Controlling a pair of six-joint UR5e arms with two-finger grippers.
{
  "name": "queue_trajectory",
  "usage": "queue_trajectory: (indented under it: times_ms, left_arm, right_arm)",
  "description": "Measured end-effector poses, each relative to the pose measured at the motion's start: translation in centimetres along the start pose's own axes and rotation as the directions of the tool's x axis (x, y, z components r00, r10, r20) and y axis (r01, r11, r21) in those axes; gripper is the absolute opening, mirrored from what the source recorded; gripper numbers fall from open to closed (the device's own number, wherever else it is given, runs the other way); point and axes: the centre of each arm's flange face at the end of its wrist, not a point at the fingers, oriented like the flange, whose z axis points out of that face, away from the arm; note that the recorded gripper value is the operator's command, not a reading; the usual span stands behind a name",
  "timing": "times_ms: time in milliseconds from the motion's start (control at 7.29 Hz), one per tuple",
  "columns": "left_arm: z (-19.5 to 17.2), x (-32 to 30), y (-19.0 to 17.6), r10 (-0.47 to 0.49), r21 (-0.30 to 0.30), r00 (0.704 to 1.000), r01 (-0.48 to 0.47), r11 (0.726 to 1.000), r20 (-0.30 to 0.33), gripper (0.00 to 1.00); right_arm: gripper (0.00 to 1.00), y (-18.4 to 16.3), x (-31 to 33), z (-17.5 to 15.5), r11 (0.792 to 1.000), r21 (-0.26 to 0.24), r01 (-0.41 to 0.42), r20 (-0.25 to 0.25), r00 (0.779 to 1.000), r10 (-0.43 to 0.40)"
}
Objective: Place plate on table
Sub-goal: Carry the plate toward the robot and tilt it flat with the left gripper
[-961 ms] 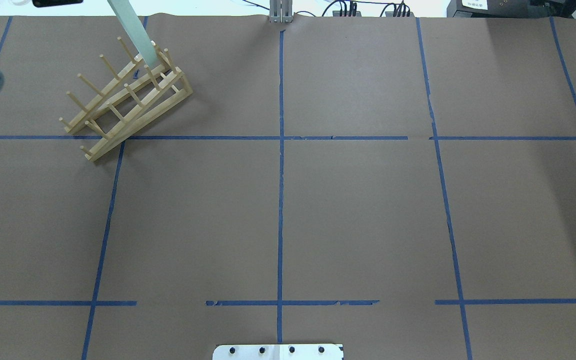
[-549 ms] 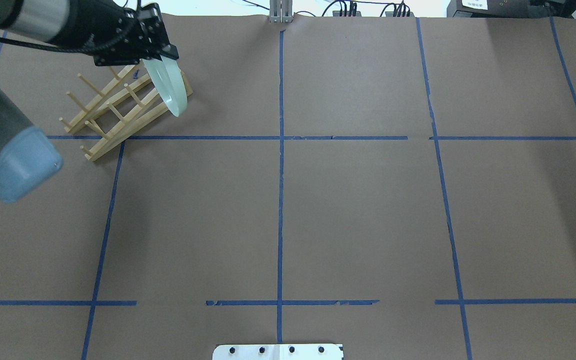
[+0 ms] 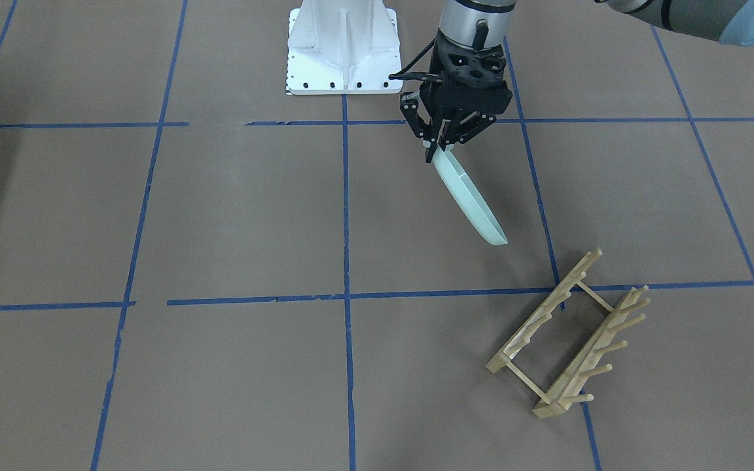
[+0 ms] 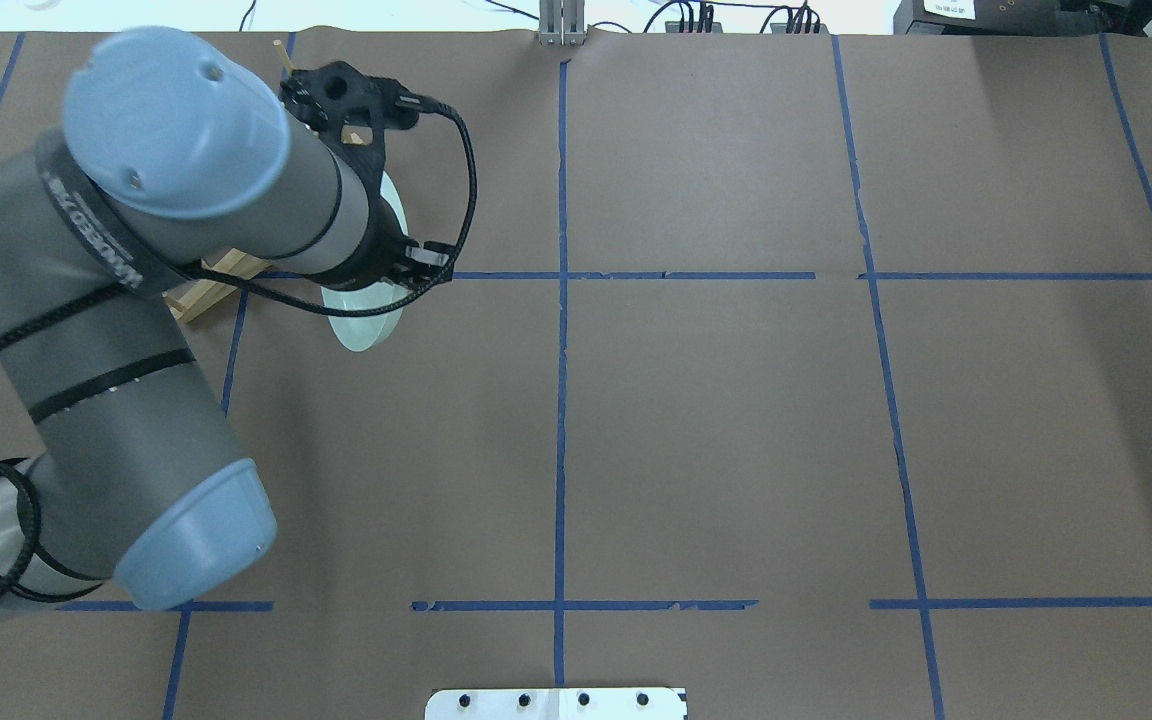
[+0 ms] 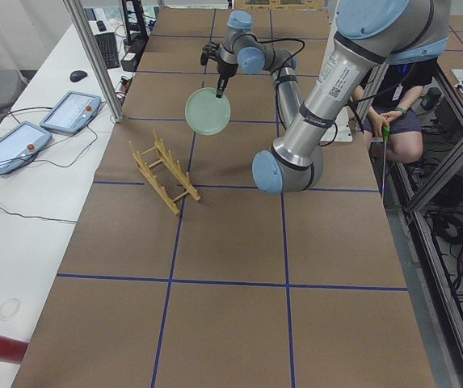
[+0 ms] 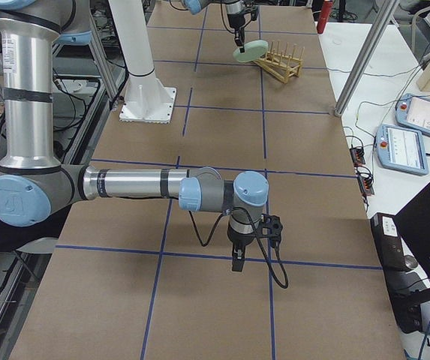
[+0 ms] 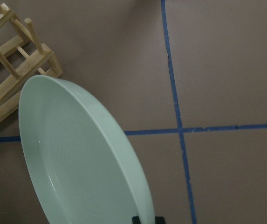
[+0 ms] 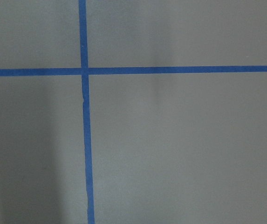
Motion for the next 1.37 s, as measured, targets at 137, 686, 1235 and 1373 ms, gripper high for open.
queue_trajectory:
  times_ms: [137,686,1235,1373]
  left_arm:
    - [2.6,1.5,1.7,0.121,-0.01,0.99,-0.121,0.993,0.075,0.0]
    - [9.1,4.6,8.1,0.372,-0.094,0.88,-0.36,0.928,0.297,0.0]
    - [13.8,5.2,13.1,0.47,-0.156,0.793,-0.447,0.881,0.388,0.99]
    - [14.9,5.5,14.1,0.484,-0.167,0.777,-0.458,0.873,0.402,1.0]
  right_arm:
    - [1.0,0.0,0.0,0.0,1.0,0.0,0.0,0.0,1.0,0.0]
    - [1.0,0.0,0.0,0.0,1.0,-0.001,0.001,0.0,1.0,-0.001]
    - [1.0,0.0,0.0,0.1,1.0,-0.001,0.001,0.0,1.0,-0.001]
    - [1.0,0.0,0.0,0.1,1.0,-0.001,0.001,0.0,1.0,-0.001]
